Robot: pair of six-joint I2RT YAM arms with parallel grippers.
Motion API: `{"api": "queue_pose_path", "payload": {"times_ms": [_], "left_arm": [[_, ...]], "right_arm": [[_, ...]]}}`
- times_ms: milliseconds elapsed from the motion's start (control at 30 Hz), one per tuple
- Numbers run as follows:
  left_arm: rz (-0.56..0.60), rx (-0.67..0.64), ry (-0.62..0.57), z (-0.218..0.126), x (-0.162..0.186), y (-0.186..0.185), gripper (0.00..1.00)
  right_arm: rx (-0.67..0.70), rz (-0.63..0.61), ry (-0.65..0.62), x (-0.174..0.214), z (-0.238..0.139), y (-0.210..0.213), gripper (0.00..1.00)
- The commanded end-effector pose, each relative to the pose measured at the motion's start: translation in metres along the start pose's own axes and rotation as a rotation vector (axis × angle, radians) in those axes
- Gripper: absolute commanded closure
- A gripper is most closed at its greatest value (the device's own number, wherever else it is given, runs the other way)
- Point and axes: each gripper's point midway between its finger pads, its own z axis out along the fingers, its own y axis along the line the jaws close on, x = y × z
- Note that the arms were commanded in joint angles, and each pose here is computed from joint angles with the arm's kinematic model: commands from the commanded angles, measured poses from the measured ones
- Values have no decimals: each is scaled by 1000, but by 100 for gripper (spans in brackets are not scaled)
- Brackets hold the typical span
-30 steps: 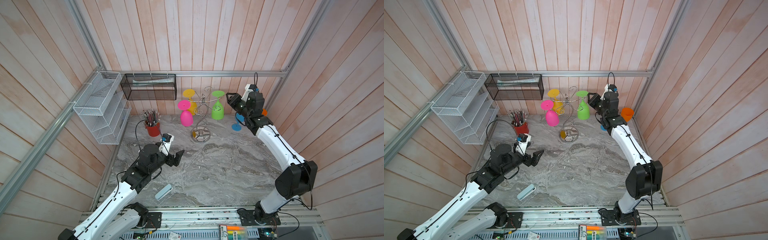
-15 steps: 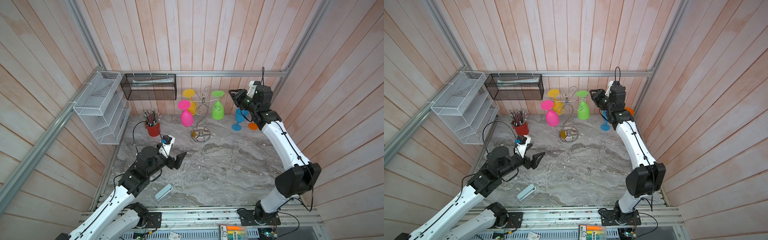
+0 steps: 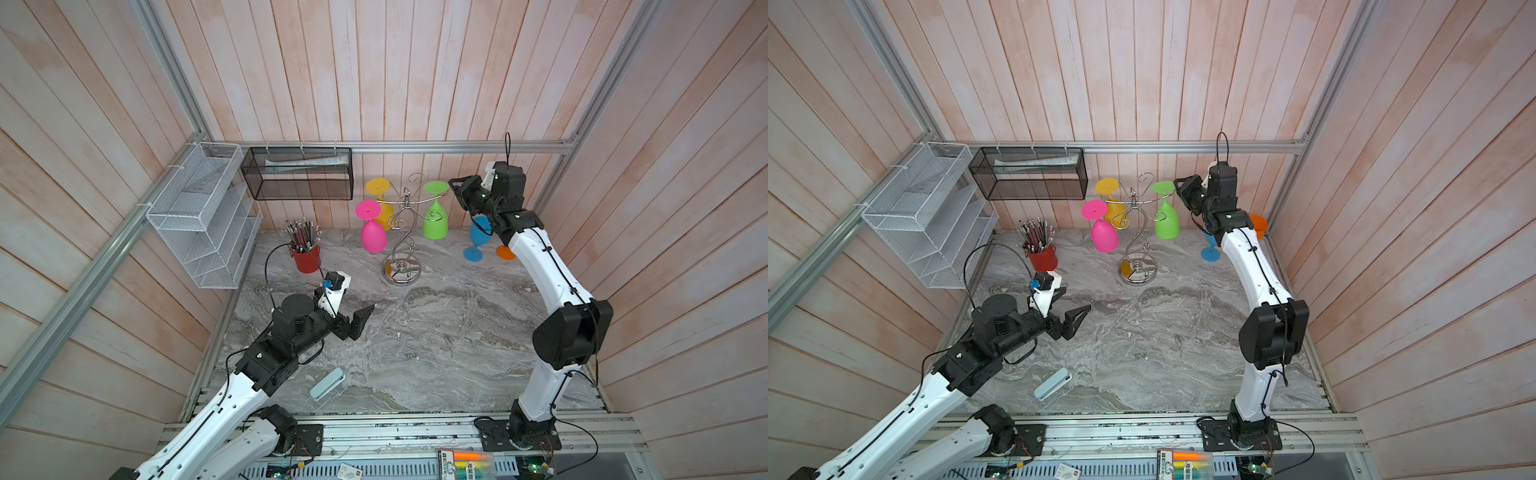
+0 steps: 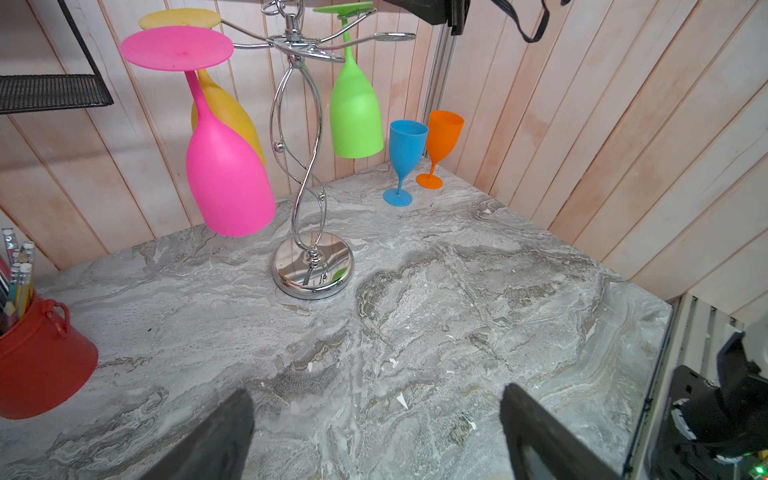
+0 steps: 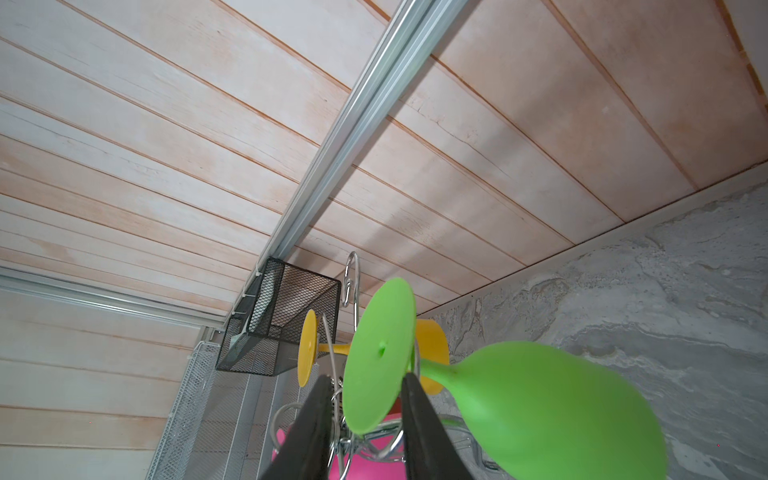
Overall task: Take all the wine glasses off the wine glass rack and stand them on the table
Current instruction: 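Close the right gripper on the foot of the green glass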
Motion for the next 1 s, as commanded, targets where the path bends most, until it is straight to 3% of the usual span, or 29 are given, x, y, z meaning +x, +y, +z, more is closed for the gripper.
{"api": "queue_pose_path", "payload": {"times_ms": [0, 600, 967], "left_arm": [[-5, 26, -15, 0, -3, -6, 6], [7, 33, -9, -1, -1, -11, 6], [11, 34, -4, 0, 1, -12, 6]], "right_arm": [[8, -8, -9, -6, 5, 1, 69], [34, -81, 6, -5, 34, 7, 72], [59, -129, -103, -18, 12, 21, 72]]}}
